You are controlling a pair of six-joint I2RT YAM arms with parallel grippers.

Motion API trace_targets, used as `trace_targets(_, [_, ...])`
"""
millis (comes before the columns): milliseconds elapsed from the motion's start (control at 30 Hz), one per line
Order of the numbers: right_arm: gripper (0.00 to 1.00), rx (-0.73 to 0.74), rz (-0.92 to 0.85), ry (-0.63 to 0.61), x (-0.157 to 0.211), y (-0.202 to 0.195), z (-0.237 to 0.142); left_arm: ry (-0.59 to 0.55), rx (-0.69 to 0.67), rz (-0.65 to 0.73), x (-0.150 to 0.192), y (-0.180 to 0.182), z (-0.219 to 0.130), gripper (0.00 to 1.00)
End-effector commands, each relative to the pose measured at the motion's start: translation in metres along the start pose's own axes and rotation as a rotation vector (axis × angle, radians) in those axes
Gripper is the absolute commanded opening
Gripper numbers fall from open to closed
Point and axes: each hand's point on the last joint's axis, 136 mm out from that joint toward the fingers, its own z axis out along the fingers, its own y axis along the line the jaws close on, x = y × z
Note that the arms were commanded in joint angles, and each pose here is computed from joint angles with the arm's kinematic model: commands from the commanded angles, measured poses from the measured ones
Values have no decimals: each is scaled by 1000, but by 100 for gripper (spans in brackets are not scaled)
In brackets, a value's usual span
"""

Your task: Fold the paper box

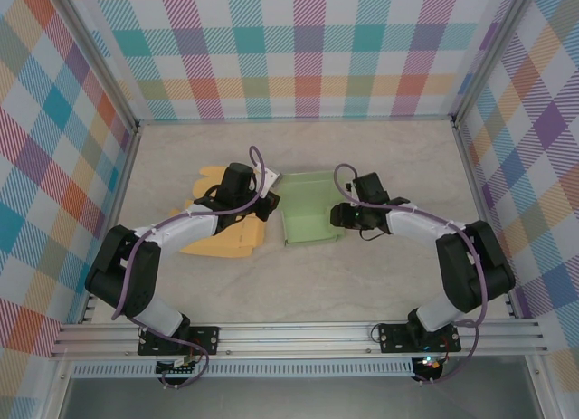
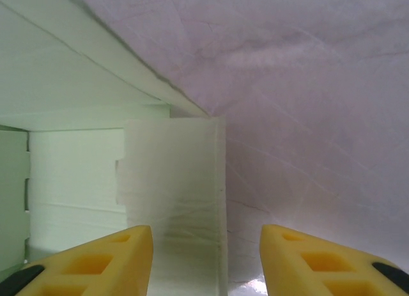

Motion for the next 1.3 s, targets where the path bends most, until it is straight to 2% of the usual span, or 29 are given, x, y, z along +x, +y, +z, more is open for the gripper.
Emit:
trace_targets(0, [48,-39,34,6,4,2,7,-17,14,-3,-2,-5,3,0])
trace_targets(233, [47,-42,46,30,14,2,14,-28,15,-11,-3,-6,3,0])
trace_targets(433, [46,95,55,33,20,-16,14,-32,18,-15,-5,-7,3,0])
trace_targets(667, [47,118,38,-4,20,-11,8,-32,14,-18,-4,-6,3,0])
trace_targets(900, [46,206,42,-17,25,-23,13,-33,12,-21,-3,-6,4,0])
trace_targets(1133, [34,321,19,-3,27,-39,23,-37,9,-26,-4,-7,1,0])
trace_targets(1267, [28,388,-5,-11,29,-45,24,-41,-4,-54,-6,-5,-1,17])
